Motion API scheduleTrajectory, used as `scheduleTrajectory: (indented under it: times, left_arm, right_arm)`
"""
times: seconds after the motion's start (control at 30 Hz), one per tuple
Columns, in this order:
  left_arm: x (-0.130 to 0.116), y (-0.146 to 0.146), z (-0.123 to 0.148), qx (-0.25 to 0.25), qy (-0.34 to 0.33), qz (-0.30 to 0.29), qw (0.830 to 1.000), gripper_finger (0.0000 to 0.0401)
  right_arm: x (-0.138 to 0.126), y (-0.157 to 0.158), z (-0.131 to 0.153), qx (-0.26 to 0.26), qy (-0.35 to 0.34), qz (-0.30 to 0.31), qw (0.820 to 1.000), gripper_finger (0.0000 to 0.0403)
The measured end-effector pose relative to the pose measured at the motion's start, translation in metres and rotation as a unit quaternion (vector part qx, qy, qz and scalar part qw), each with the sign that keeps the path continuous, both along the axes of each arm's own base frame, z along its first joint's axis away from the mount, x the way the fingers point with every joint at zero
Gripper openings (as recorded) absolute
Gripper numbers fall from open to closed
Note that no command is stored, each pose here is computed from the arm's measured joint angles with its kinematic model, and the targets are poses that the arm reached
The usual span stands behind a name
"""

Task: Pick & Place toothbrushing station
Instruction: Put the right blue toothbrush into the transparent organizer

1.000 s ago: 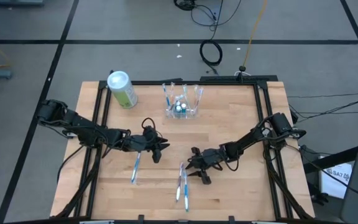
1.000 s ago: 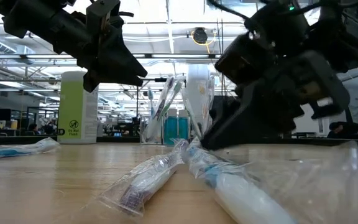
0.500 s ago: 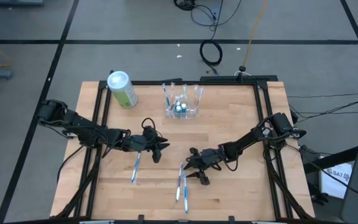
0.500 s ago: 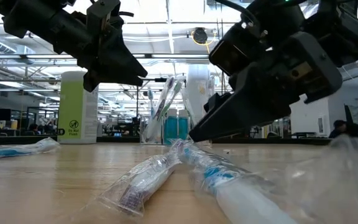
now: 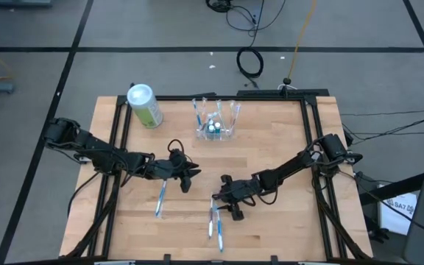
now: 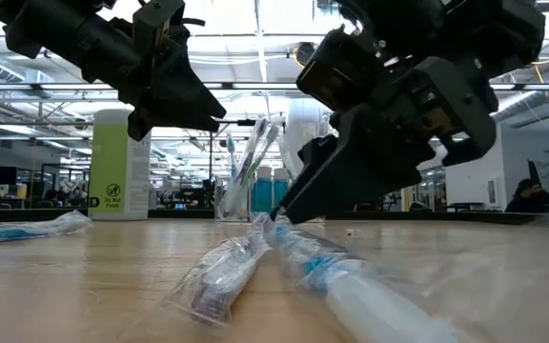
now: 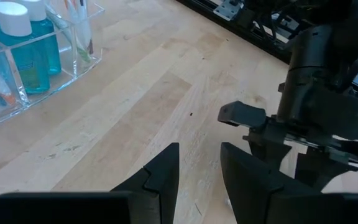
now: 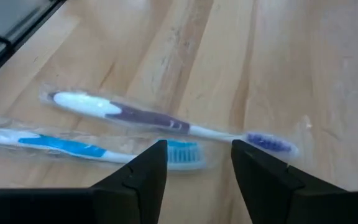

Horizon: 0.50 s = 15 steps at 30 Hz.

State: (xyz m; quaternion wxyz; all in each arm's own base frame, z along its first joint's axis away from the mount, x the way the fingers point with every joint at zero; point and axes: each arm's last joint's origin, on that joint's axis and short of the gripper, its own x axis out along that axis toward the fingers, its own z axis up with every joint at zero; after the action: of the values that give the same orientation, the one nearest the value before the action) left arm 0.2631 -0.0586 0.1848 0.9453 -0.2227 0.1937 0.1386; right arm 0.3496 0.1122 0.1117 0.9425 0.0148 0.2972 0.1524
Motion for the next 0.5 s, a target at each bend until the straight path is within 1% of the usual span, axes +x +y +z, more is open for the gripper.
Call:
scheduleTrajectory:
  times: [0.1,0.33,0.4,0.5]
  left_arm:
    - [0.000,0.000,0.000,0.000,0.000,0.000,1.000,0.0122]
    - [0.000,0.000,0.000,0.000,0.000,0.000,1.000,0.0122]
    - [0.000,0.000,0.000,0.000,0.000,0.000,1.000,0.0122]
    - [0.000,0.000,0.000,0.000,0.000,0.000,1.000,0.0122]
  right_arm:
    - [-0.001,0.001,-0.001,-0.002,0.007,0.003,1.000,0.0166]
    - [0.000,0.001,-0.010,-0.002,0.012,0.003,1.000,0.0132]
    - [0.001,0.001,-0.013,-0.003,0.013,0.003,1.000,0.0115]
    - [0.001,0.001,-0.013,-0.002,0.013,0.003,1.000,0.0074]
